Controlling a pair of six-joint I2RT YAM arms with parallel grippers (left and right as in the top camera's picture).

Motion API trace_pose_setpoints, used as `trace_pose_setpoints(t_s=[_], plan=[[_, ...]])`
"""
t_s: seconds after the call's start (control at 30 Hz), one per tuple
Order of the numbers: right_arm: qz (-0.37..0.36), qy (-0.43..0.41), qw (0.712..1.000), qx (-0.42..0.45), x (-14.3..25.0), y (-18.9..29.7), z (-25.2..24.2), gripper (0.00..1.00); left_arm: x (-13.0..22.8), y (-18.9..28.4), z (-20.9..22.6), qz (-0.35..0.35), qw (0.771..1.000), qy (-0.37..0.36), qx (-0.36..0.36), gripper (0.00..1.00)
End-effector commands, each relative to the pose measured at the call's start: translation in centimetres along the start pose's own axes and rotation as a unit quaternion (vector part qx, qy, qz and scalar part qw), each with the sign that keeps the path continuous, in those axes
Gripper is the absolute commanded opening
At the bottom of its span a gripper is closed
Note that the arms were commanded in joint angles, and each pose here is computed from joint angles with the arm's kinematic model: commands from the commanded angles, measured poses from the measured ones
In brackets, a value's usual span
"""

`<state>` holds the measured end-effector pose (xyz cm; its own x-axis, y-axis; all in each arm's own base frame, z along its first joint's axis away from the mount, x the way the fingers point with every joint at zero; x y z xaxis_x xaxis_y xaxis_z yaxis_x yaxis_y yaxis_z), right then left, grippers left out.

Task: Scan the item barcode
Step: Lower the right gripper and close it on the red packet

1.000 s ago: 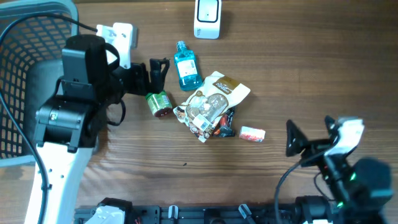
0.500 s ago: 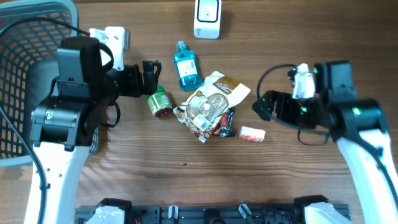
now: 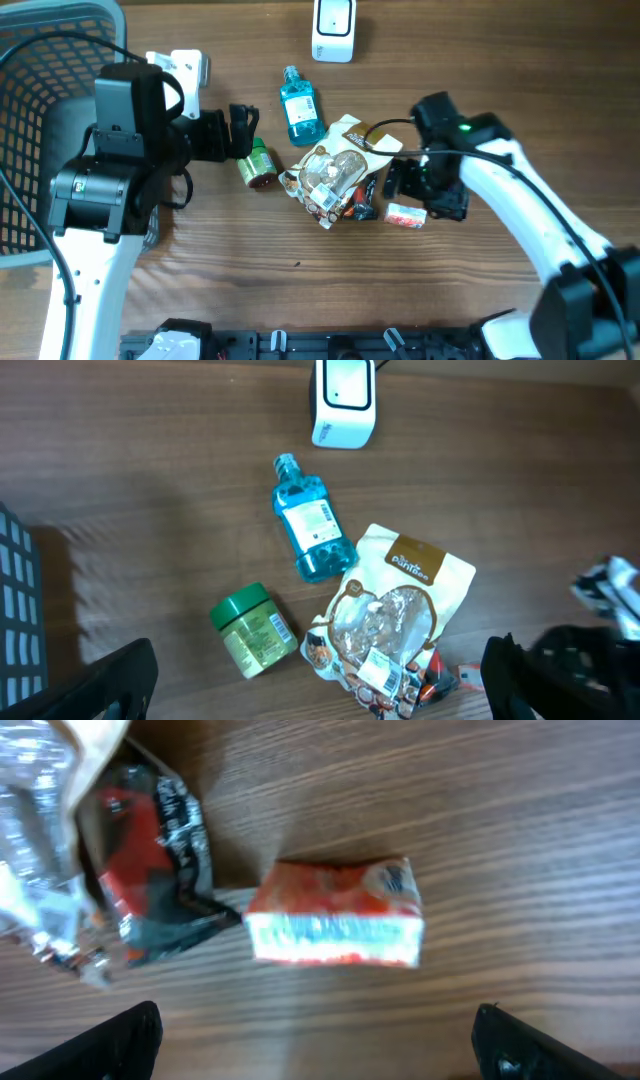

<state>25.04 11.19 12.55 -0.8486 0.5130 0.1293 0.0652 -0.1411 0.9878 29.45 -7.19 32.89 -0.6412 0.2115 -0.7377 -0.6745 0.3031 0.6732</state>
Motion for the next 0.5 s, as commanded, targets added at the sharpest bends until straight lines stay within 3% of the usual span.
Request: trace_pose_setpoints(t_s=[0.0,0.47], plan=[[-0.007,-0.007,0.999,0.046,-1.0,-2.5,-0.1,1.0,0.7,0.0,0.6,0.017,1.0,0.006,-0.018,1.0],[0.006,0.035,0.996,0.081,-1.5,-6.2,-1.1,1.0,1.2,0.1,1.1,0.03,0.999,0.007,-0.039,1.0]])
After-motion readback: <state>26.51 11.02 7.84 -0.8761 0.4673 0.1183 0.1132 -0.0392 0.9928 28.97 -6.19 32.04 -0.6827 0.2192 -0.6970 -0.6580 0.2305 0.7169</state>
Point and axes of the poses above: each gripper's point midway between its finger pads, its own y axis back along the fingers, its own z axis along the line the jaws close on, x = y × z, the point moved 4 cm from there along y, back along the fingers, and after that the axes turned 15 degrees about -y, right-handed, at the moved point
